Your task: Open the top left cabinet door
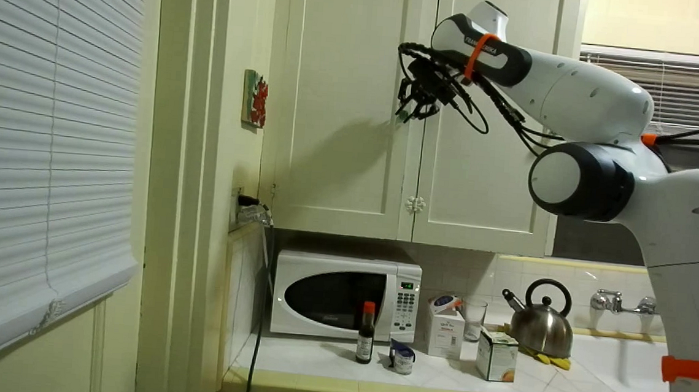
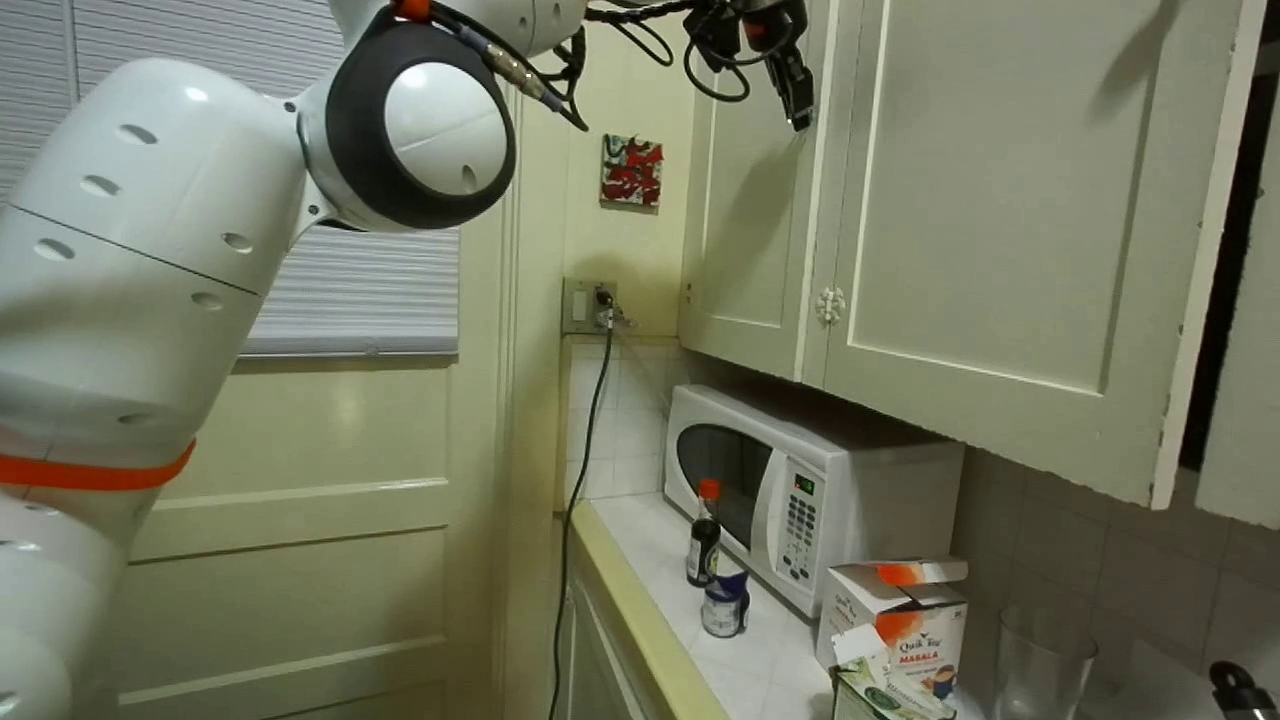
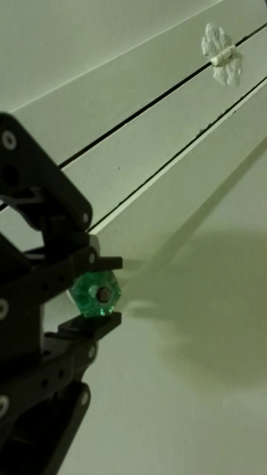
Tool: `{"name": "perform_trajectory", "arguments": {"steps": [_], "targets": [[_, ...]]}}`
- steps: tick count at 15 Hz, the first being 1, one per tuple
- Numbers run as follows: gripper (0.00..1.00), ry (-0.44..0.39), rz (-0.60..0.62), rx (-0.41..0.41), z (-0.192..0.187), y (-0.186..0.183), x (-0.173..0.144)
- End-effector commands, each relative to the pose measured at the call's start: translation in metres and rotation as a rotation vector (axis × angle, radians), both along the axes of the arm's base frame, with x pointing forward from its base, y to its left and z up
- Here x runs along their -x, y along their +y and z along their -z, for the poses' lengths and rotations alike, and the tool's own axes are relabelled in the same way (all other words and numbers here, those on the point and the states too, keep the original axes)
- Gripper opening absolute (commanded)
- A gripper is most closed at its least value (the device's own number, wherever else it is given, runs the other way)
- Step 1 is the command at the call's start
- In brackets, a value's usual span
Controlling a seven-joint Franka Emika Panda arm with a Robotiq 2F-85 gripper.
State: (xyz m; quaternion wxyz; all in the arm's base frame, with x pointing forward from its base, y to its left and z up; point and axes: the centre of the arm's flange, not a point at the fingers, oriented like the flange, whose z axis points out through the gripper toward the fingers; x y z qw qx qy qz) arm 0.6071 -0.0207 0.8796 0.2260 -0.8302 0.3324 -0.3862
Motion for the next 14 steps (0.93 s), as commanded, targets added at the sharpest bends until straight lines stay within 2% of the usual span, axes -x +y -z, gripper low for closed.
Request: {"name": "perform_trajectory", "arguments": {"steps": [1, 4, 5, 7, 11, 12, 14], "targets": [[0.08, 0.119, -0.051, 0.016, 0.011, 0.031, 0.045], [0.08, 0.163, -0.078, -0.001, 0.011, 0.045, 0.062], [0.57, 0.171, -0.081, -0.007, 0.011, 0.050, 0.065], [0.63, 0.195, -0.084, -0.002, 0.010, 0.065, 0.076], [0.95, 0.314, -0.094, 0.021, 0.008, 0.099, 0.101], [1.00, 0.363, -0.075, 0.052, 0.011, 0.102, 0.111], [1.00, 0.437, -0.053, 0.124, 0.014, 0.100, 0.133]]}}
